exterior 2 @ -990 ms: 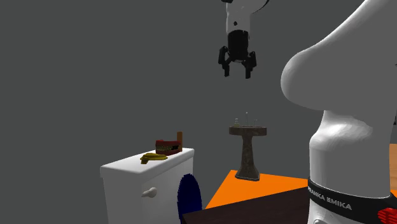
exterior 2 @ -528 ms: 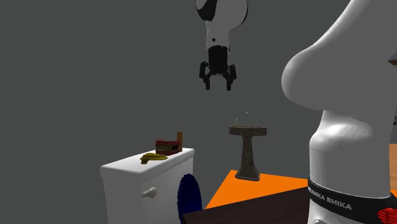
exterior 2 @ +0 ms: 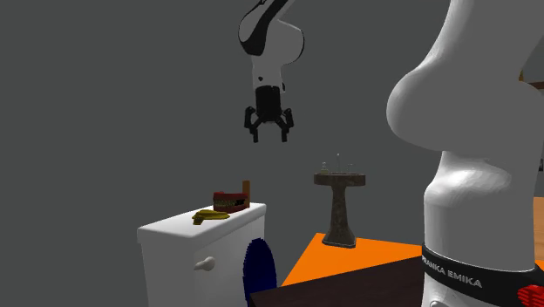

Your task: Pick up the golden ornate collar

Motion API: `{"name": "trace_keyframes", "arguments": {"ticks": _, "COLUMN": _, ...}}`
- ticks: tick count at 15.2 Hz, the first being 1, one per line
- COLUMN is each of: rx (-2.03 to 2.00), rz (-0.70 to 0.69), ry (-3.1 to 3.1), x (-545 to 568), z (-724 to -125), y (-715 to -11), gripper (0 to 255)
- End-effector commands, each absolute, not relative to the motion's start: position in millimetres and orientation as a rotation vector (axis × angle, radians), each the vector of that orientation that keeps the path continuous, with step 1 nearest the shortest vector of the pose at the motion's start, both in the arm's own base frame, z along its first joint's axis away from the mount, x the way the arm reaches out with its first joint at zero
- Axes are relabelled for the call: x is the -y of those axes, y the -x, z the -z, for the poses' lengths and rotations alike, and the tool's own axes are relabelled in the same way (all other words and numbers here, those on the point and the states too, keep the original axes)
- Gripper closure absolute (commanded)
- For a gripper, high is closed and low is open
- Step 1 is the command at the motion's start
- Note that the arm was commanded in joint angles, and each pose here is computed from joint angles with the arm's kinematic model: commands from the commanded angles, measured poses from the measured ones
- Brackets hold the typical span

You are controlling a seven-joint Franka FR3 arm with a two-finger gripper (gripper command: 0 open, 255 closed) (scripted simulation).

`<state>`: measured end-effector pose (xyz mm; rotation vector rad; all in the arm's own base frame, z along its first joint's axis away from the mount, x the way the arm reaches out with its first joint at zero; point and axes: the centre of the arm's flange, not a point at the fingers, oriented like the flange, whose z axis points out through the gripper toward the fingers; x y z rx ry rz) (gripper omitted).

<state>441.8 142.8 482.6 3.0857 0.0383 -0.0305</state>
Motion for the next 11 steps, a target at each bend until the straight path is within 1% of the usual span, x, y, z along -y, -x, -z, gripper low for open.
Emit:
{"name": "trace_keyframes", "arguments": {"ticks": 1, "rx": -0.045, "rz": 0.038, "ry": -3.078, "x": -157.6, "z": -468.1, "y": -460.0, "gripper": 0}}
{"name": "trace_keyframes", "arguments": {"ticks": 11, "rx": -0.081, "rz": 0.079, "ry": -3.038, "x": -242.2, "z": -394.1, "y": -540.6, "gripper": 0}}
